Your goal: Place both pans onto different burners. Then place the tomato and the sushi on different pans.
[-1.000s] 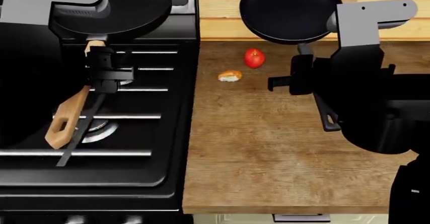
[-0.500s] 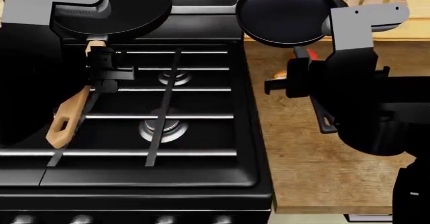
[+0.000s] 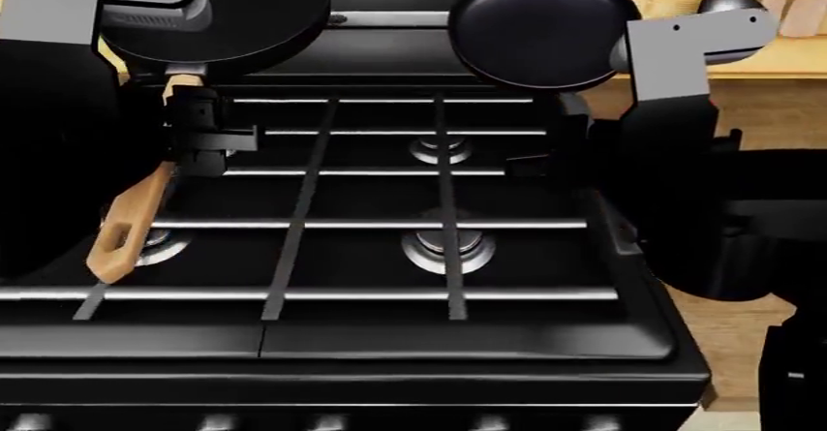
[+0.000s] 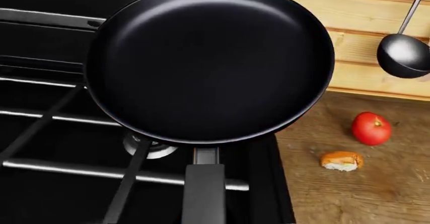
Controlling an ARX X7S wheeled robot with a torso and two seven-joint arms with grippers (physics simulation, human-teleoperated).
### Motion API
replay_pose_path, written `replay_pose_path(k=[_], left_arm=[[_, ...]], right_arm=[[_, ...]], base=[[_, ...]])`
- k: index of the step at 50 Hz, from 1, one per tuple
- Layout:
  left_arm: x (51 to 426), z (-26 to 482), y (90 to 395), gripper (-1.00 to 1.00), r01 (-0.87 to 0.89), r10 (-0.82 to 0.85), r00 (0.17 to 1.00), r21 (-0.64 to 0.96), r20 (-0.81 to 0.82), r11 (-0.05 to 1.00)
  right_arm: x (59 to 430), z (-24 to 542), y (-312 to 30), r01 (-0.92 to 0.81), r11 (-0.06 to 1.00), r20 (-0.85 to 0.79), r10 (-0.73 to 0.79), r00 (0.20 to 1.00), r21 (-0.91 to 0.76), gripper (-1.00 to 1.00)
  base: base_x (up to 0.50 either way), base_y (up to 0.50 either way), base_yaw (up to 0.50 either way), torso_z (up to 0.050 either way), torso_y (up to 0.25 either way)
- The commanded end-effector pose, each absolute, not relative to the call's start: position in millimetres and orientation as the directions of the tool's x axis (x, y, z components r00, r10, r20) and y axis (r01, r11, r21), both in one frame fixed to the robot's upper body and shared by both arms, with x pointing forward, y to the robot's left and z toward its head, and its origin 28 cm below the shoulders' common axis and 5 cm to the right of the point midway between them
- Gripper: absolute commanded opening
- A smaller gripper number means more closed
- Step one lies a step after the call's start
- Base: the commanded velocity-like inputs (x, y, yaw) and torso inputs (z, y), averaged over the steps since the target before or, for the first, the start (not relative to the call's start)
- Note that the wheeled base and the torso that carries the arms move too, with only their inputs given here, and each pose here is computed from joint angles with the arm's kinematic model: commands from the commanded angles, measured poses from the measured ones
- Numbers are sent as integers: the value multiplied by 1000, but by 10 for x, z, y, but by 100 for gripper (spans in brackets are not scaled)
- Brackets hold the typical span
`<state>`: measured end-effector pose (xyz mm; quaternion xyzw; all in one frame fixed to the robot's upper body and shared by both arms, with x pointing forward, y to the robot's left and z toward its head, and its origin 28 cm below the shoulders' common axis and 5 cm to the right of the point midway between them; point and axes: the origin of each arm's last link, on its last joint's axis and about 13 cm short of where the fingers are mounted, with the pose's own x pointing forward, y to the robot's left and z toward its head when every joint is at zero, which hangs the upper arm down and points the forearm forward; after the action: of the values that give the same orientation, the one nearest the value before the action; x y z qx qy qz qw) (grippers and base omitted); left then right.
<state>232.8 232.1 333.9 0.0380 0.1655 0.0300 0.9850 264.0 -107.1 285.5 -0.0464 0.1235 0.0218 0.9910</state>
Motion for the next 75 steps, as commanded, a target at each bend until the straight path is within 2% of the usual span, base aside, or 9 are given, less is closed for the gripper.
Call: replay_pose_path(k=[1, 17, 33, 45, 75], left_arm=[[2328, 3477, 2362, -100, -93, 106, 964, 66, -244, 993], [2314, 3492, 2368, -100, -92, 105, 965, 65, -241, 994], [2321, 3475, 2377, -100, -94, 107, 964, 64, -244, 993], [2321, 3462, 2384, -100, -96, 108, 963, 62, -245, 993], [2327, 3447, 2396, -100, -99, 111, 963, 60, -247, 993]], right_arm=[[2660, 2905, -1080, -20, 996, -209, 0, 978, -90, -100], [2668, 2909, -1094, -6, 996, -216, -13, 976, -89, -100], [2484, 2844, -1116, 10, 994, -252, -38, 967, -113, -100], [2106, 2661, -1141, -57, 994, -299, 28, 954, -88, -100], [2095, 2598, -1171, -5, 998, -385, -19, 923, -60, -100]], base=[[0, 500, 0, 0, 0], [0, 500, 0, 1, 5], [0, 0, 0, 1, 5], [0, 0, 0, 2, 4], [0, 0, 0, 1, 4]])
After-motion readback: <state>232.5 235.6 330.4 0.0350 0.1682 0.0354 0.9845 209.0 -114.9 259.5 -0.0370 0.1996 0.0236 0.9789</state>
